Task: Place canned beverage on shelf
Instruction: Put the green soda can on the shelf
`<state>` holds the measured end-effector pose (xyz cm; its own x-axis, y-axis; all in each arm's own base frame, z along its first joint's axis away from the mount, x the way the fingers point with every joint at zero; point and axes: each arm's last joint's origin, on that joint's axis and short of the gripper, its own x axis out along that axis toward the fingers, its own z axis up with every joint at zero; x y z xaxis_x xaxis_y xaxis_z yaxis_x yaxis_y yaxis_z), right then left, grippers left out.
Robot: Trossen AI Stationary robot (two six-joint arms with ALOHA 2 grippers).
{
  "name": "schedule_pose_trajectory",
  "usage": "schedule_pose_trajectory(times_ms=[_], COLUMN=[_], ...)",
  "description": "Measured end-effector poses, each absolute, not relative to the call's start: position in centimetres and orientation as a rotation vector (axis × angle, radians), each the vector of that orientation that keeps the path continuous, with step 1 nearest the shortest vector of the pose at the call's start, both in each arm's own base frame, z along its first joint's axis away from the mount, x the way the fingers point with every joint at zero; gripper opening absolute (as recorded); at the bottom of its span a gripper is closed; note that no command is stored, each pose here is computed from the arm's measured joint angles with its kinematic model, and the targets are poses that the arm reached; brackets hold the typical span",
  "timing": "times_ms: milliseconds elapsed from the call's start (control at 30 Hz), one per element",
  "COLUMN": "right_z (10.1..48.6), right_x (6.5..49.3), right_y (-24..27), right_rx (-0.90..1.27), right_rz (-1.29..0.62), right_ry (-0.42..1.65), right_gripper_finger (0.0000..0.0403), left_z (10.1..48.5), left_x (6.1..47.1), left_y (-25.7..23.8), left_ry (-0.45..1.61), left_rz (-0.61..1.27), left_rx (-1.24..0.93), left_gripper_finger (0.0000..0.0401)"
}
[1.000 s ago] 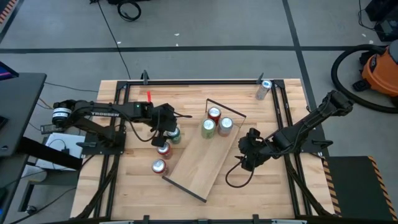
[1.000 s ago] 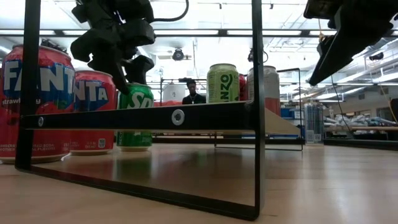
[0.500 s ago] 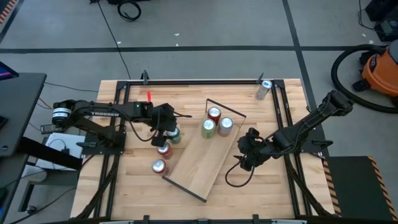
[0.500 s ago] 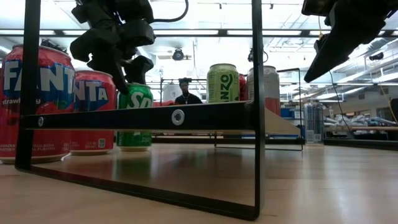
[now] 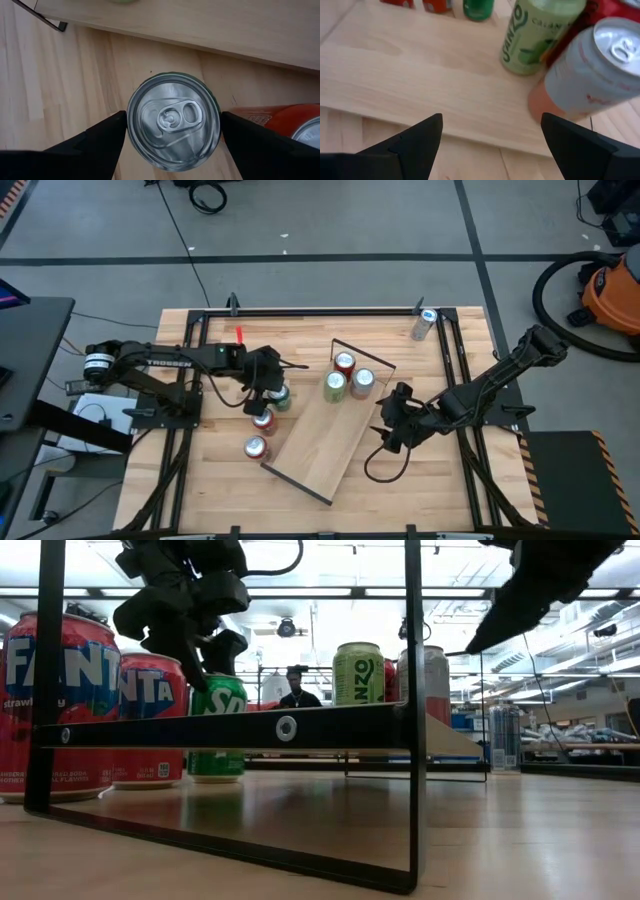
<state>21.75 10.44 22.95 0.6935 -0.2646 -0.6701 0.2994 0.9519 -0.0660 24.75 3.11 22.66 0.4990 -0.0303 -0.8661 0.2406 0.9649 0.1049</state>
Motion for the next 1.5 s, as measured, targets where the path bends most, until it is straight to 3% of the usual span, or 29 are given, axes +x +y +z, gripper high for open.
schedule_pose_trajectory(times_ms=[500, 833, 1500], right_z=[23.1, 23.1, 23.1], right_x=[22.0, 22.0, 22.0], right_y=[10.6, 10.6, 10.6], right_rx=[0.061, 0.061, 0.077], right_rz=[-0.305, -0.305, -0.291], right_ry=[0.716, 0.716, 0.726], right_gripper_finger=[0.0349, 0.0349, 0.0349], left_z=[22.6, 22.7, 25.4], left_x=[25.0, 25.0, 25.9], left_y=[2.7, 2.7, 2.9], left_ry=[1.015, 1.002, 0.932], left_rz=[-0.220, -0.232, -0.210], left_rx=[0.209, 0.234, 0.281], left_gripper_finger=[0.0337, 0.0299, 0.0293])
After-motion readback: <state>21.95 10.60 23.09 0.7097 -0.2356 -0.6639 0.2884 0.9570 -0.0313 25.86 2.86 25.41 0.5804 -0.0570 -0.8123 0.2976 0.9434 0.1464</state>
